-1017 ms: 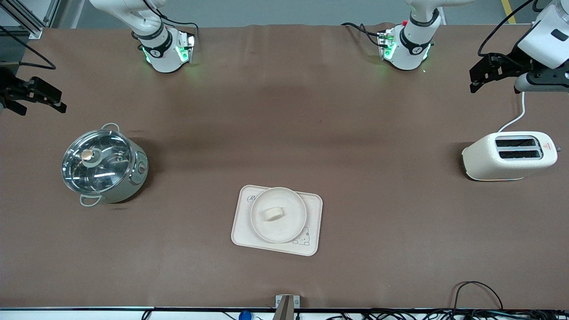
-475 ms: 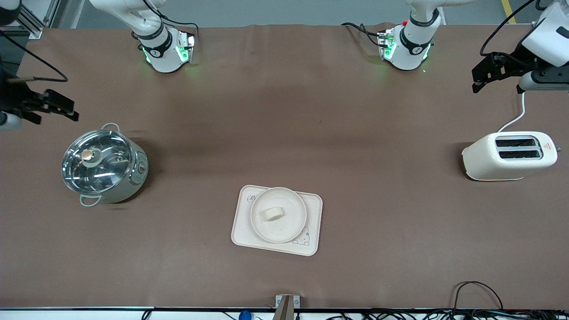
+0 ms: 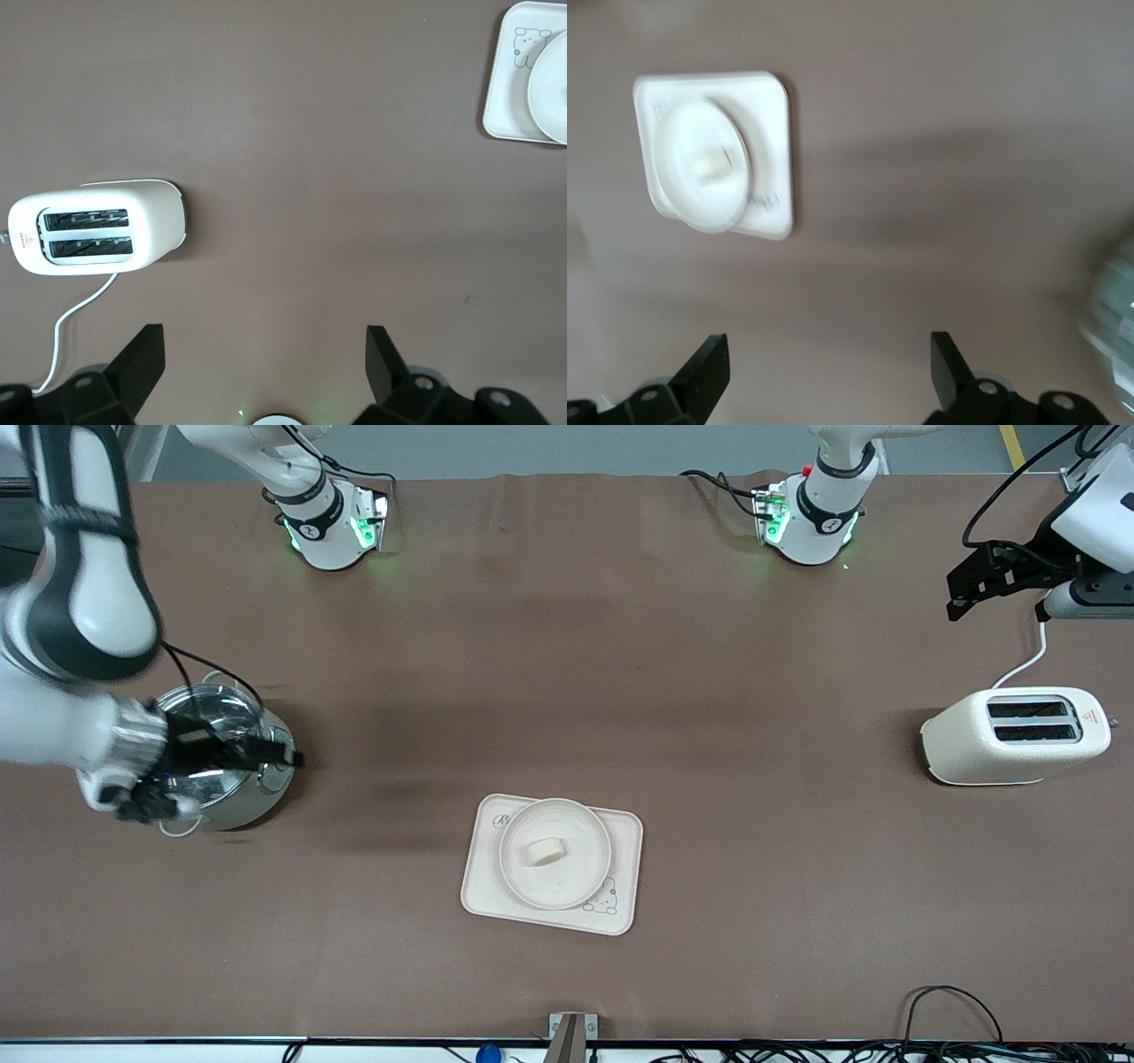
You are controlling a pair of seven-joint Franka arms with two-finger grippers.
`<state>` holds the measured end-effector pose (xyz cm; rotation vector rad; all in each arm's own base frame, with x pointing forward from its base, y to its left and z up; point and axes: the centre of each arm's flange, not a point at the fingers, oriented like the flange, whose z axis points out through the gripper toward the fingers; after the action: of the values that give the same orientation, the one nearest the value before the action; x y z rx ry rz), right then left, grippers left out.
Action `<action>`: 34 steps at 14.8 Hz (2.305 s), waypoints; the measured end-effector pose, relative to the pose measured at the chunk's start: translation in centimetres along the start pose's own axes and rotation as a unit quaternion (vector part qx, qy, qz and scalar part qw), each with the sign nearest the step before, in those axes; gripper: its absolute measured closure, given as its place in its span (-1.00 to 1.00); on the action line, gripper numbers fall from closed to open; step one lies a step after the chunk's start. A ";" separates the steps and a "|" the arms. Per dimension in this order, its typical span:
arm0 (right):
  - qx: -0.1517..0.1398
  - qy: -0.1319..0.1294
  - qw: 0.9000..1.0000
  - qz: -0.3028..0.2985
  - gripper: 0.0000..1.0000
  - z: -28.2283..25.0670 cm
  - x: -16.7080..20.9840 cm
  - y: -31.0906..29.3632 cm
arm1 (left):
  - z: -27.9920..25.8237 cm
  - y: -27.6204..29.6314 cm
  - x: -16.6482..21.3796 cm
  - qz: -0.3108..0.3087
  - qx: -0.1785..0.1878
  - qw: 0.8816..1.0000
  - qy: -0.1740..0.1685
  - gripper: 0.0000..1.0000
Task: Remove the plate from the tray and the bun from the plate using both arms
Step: 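Move the right gripper toward the white plate on the tray, then grasp the rim of the white plate with the right gripper, then lift the plate off the tray and set it beyond the tray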
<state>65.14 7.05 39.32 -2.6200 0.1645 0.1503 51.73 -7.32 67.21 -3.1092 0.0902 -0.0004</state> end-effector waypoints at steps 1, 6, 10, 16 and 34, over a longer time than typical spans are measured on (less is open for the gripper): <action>0.015 0.009 1.000 0.015 -1.00 3.2 1.1 -0.5 | 0.0 0.0 0.0 0.000 0.000 1.000 0.001 -1.00; 0.028 0.052 0.998 0.030 -0.96 15.9 3.3 -6.1 | -0.1 -0.1 0.0 -0.001 0.000 1.000 0.001 -1.00; 0.020 0.103 0.994 0.025 -0.58 22.8 2.7 -8.9 | 0.5 -0.2 0.5 -0.001 -0.001 1.000 -0.005 -1.00; 0.025 0.123 0.991 0.036 -0.17 29.8 1.8 -10.3 | 0.8 -0.2 0.7 -0.001 -0.001 1.000 -0.007 -1.00; 0.006 0.070 0.997 -0.024 0.92 26.4 -6.5 -8.6 | 1.1 0.3 1.2 0.004 -0.004 1.000 -0.010 -1.00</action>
<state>58.01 28.11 21.52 -2.6204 0.1508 -0.0518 52.95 -7.62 66.11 -3.1161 0.1016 0.0298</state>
